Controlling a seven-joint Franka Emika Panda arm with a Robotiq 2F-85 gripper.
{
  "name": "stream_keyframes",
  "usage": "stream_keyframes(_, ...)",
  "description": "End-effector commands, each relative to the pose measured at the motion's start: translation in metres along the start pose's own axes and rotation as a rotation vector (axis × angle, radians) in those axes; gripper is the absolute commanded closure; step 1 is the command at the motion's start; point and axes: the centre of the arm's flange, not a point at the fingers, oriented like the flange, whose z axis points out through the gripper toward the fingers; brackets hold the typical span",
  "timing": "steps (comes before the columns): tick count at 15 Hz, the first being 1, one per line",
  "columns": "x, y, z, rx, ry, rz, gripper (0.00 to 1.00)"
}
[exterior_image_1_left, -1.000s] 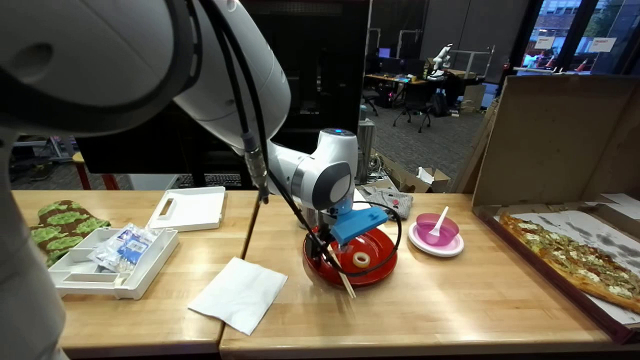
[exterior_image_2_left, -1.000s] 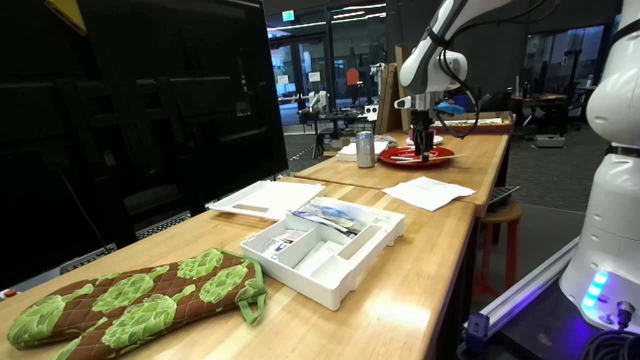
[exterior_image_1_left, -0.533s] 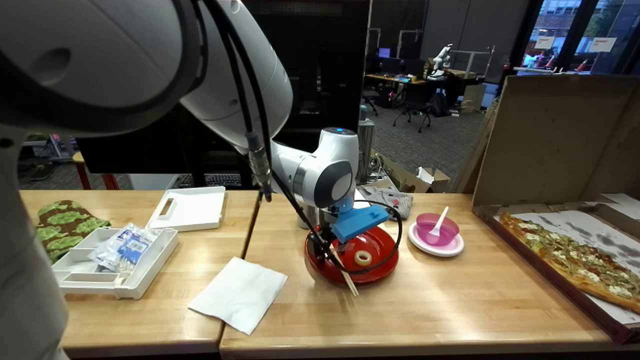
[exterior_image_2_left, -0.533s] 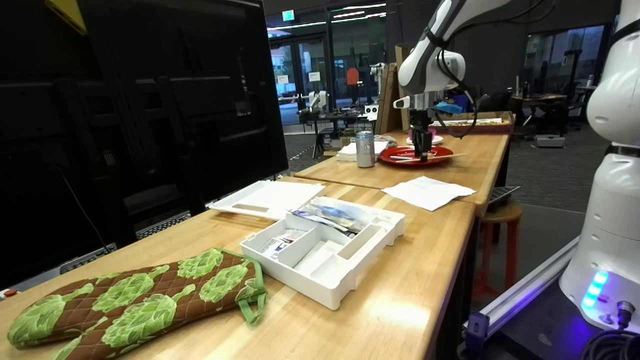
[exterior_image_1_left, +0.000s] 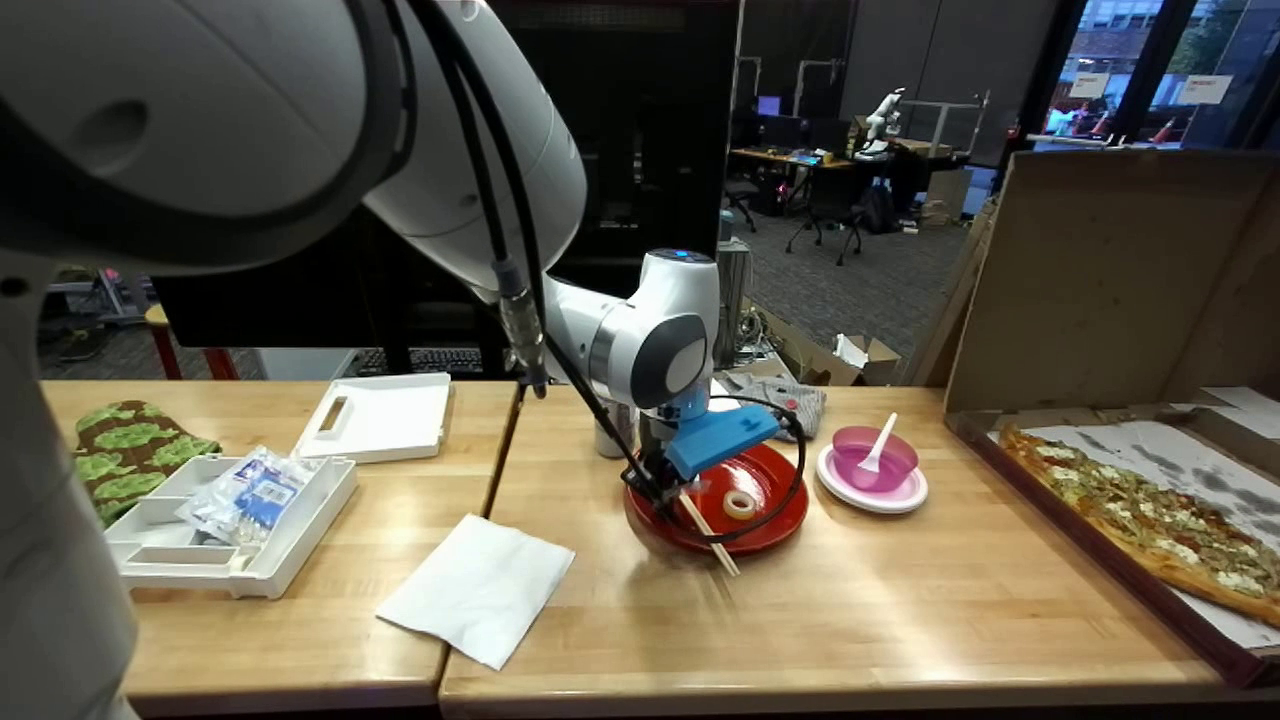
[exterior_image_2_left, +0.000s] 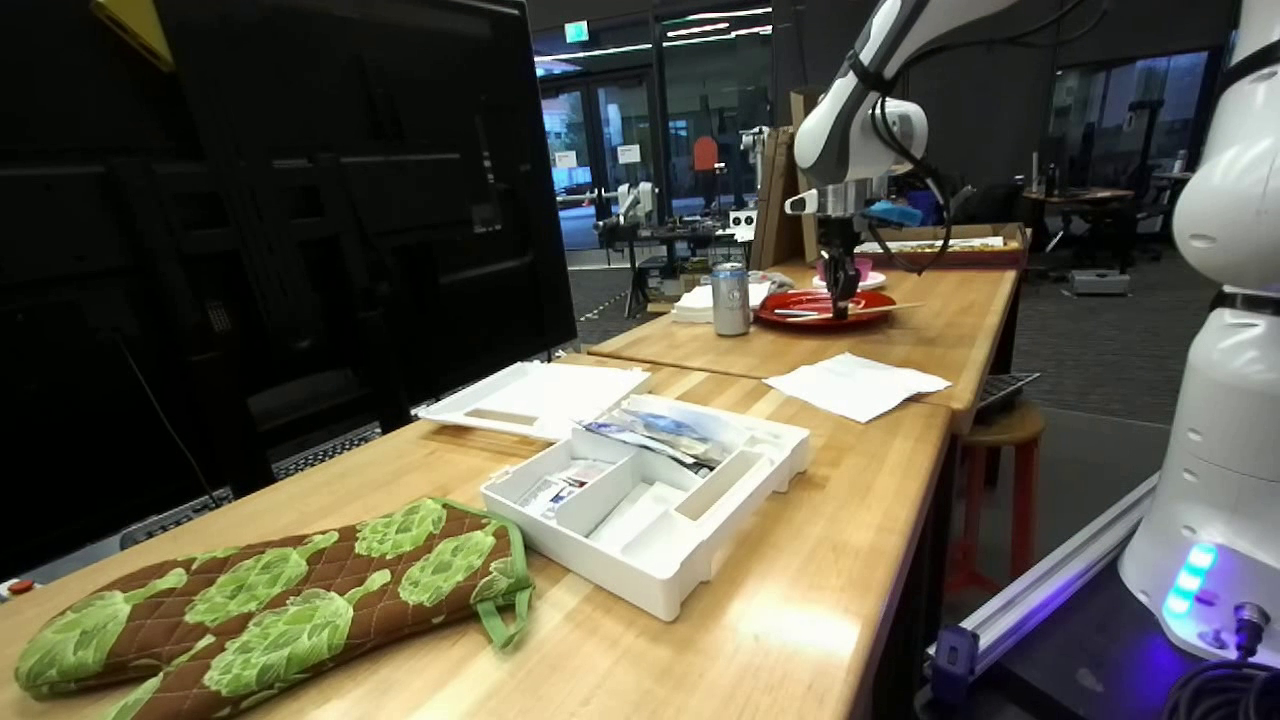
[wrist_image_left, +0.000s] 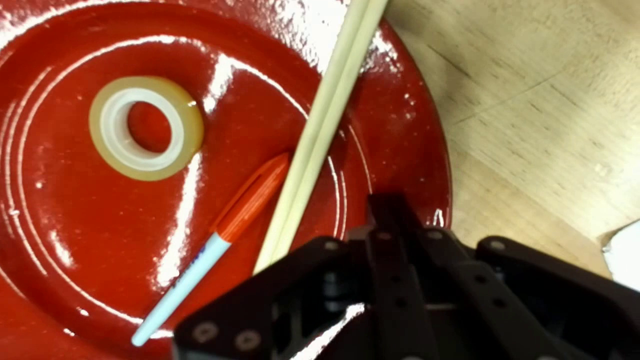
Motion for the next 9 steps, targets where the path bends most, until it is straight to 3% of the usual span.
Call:
stream_keyframes(1,0.0,0.001,-0.001,-0.001,-0.017,-0.01,1.0)
stream_keyframes(9,-0.006,-0.015,-0.012,-0.025,-0.017,-0.053,1.0)
